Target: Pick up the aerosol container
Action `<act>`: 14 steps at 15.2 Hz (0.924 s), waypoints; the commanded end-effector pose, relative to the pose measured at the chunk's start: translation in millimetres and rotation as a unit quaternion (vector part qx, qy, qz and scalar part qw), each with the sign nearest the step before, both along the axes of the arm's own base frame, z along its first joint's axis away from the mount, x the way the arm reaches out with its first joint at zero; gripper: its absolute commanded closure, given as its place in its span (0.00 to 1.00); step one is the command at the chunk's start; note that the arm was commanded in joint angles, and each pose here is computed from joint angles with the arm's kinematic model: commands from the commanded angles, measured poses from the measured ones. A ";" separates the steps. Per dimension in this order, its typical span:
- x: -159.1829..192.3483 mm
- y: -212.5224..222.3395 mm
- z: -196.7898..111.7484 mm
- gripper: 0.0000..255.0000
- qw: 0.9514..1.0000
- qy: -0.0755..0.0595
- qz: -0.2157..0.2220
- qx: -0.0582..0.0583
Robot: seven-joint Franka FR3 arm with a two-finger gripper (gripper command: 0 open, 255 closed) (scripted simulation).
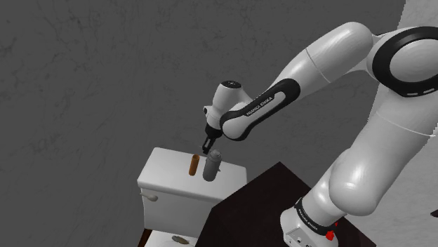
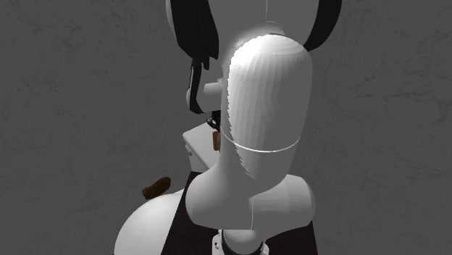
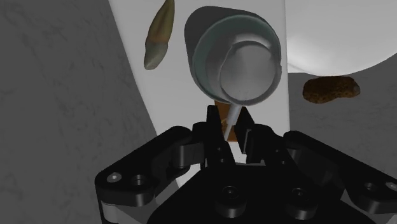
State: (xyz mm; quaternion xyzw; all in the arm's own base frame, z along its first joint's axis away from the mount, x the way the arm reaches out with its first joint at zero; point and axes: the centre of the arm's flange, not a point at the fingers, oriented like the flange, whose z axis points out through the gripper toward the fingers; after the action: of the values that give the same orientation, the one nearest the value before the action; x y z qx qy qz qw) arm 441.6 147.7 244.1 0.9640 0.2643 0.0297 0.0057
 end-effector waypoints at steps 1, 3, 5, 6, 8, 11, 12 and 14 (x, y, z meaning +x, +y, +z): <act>0.1 0.0 -0.2 1.00 1.000 0.000 0.000 0.000; 0.1 -0.1 -0.3 1.00 1.000 0.000 0.000 0.000; 0.3 0.2 -0.2 1.00 1.000 0.000 0.000 0.000; 0.1 0.3 -0.4 1.00 1.000 0.000 0.000 0.000; 0.0 0.0 4.9 1.00 1.000 0.000 0.000 0.000; 0.1 0.0 20.7 1.00 1.000 0.000 0.000 0.000; 0.1 0.0 26.0 1.00 1.000 0.000 0.000 0.000; 0.1 0.0 36.6 1.00 1.000 0.000 0.000 0.000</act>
State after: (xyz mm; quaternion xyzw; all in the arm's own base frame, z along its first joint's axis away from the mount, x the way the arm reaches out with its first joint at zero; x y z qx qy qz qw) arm 441.1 148.7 275.2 0.9640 0.2643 0.0297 0.0057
